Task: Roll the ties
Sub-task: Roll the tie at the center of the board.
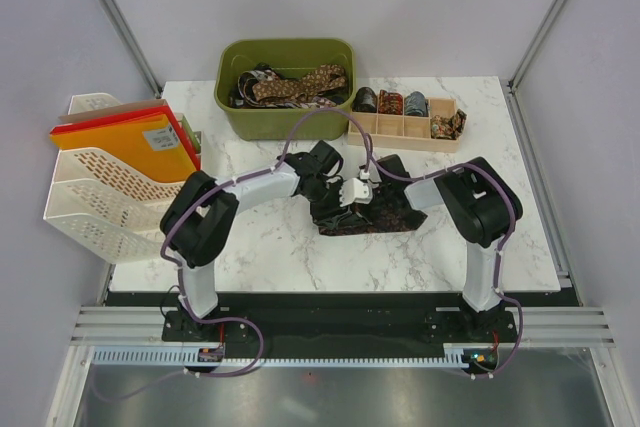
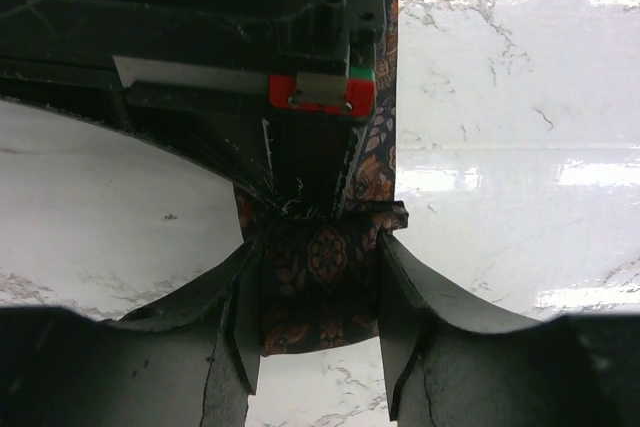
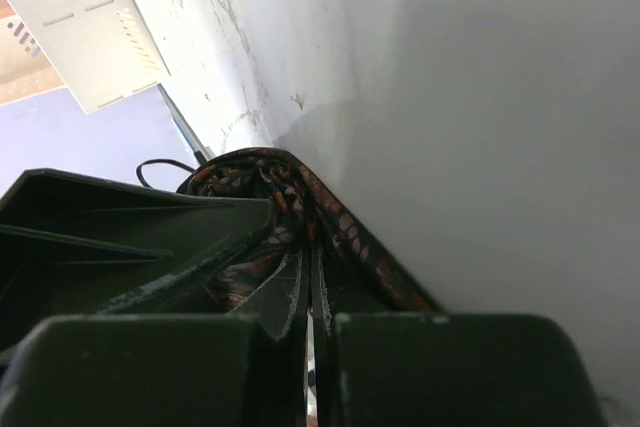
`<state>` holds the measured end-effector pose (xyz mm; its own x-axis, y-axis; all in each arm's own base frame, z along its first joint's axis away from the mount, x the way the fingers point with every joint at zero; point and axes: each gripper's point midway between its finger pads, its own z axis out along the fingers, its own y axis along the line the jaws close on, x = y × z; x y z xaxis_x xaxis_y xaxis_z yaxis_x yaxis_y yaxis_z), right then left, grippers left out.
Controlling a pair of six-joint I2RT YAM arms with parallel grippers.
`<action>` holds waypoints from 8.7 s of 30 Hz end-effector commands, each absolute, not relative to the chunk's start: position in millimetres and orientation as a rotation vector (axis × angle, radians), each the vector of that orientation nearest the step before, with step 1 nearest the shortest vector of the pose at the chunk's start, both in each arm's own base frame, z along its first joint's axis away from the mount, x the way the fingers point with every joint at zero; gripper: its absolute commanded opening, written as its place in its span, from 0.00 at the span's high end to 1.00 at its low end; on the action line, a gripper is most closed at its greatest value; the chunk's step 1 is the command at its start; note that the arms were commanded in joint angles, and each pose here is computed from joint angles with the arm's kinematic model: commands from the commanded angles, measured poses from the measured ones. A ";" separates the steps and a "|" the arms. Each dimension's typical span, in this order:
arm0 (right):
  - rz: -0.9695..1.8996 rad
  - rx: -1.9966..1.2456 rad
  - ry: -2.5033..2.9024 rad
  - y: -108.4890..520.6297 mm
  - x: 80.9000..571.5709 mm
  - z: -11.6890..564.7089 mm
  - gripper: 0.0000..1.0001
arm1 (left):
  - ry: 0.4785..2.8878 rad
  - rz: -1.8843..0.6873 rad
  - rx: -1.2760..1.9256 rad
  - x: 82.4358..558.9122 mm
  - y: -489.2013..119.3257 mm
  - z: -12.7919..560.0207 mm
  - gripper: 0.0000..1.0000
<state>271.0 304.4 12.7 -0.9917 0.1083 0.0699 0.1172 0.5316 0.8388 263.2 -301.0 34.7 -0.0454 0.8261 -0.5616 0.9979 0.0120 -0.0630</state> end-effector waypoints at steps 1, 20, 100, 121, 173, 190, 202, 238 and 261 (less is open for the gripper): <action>-1.340 -0.297 -2.875 299.2 268.7 -23.3 0.98 | 1.975 -0.669 1.909 251.1 -321.8 10.6 0.55; -1.584 -0.188 -2.752 275.9 281.9 46.1 0.71 | 2.141 -0.547 2.088 234.6 -288.1 -34.3 0.59; -1.464 -0.199 -2.781 278.0 254.4 0.8 1.00 | 2.054 -0.707 1.961 244.3 -296.2 12.1 0.43; -1.256 -0.125 -2.835 258.5 248.5 -22.1 1.00 | 1.729 -0.681 1.841 272.8 -288.8 52.6 0.05; -1.188 -0.131 -2.884 248.8 252.5 -28.1 1.00 | 1.705 -0.647 1.989 246.7 -296.3 46.7 0.31; -1.290 -0.092 -2.845 262.4 255.9 -17.2 1.00 | 1.712 -0.741 1.995 225.4 -346.1 46.5 0.47; -1.364 -0.091 -2.798 268.7 255.2 -5.1 1.00 | 1.897 -0.705 1.983 218.7 -345.0 11.7 0.52; -1.538 -0.063 -2.815 243.2 261.5 57.4 0.54 | 2.097 -0.577 2.129 204.9 -310.3 -30.0 0.59; -1.167 -0.152 -2.922 206.9 250.6 -3.9 1.00 | 1.838 -0.675 1.948 221.7 -334.9 47.2 0.30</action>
<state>250.5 228.6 29.1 -0.9956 0.0824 0.0446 0.0850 0.5943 0.7998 233.4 -335.2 25.3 0.0245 0.8475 -0.5302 0.9979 -0.0527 -0.0381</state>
